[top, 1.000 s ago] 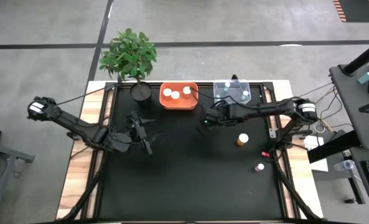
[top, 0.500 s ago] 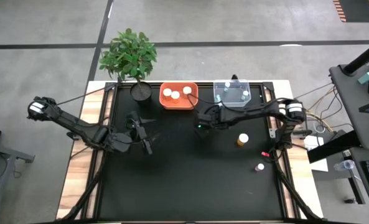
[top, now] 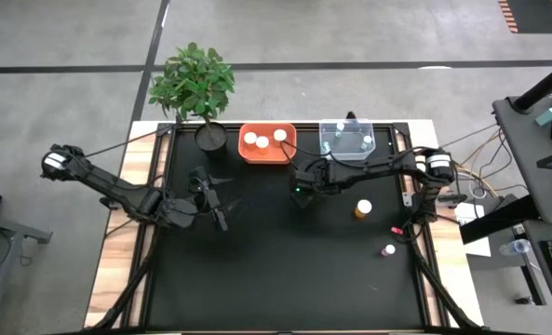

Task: Pick and place medicine bottles into bin by pill shape (circle, oval)
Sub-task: Put the orange pill bottle into the orange bin

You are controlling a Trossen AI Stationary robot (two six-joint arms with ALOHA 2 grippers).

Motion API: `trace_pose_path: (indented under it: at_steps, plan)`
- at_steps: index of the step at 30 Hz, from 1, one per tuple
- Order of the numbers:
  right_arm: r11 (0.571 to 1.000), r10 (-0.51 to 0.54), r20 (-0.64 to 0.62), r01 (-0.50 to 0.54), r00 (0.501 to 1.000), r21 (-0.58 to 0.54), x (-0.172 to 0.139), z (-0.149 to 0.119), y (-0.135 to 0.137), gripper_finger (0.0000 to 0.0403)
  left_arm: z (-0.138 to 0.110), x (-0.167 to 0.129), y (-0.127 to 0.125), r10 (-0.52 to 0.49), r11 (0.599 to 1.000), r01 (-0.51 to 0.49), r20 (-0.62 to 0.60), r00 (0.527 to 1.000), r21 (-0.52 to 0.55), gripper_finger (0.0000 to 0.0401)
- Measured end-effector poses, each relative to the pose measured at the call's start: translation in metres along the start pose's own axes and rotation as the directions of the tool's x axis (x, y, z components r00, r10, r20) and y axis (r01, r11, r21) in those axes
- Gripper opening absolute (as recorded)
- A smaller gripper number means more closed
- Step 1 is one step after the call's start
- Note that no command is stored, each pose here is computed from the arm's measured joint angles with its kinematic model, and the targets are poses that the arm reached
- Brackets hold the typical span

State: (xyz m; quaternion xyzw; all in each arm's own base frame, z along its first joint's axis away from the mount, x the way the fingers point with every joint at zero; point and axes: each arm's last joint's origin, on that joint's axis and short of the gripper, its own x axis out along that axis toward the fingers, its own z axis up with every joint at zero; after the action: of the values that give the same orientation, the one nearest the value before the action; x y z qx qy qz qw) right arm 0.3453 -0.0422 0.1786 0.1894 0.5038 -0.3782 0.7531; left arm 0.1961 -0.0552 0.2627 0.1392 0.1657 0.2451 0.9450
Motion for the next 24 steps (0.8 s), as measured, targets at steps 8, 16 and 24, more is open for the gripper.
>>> trace_pose_path:
  at_steps: [8, 16, 24]
  plan:
    - [1.0, 0.01, 0.0, -0.01, 1.0, -0.009, -0.006, 0.002, -0.001, 0.0207, 0.0, 0.0, 0.0, 0.0, 1.0, 0.0, 0.0, 1.0, -0.001, 0.027]
    - [0.996, 0.085, 0.04, -0.084, 0.996, -0.022, -0.028, 0.021, 0.007, 0.0214, 0.0, 0.0, 0.0, -0.001, 1.0, 0.001, 0.0, 1.0, -0.003, 0.027]
    - [0.981, 0.189, 0.102, -0.182, 0.977, -0.074, -0.058, 0.047, 0.016, 0.0205, 0.0, 0.0, 0.0, -0.001, 1.0, 0.001, 0.0, 1.0, 0.006, 0.027]
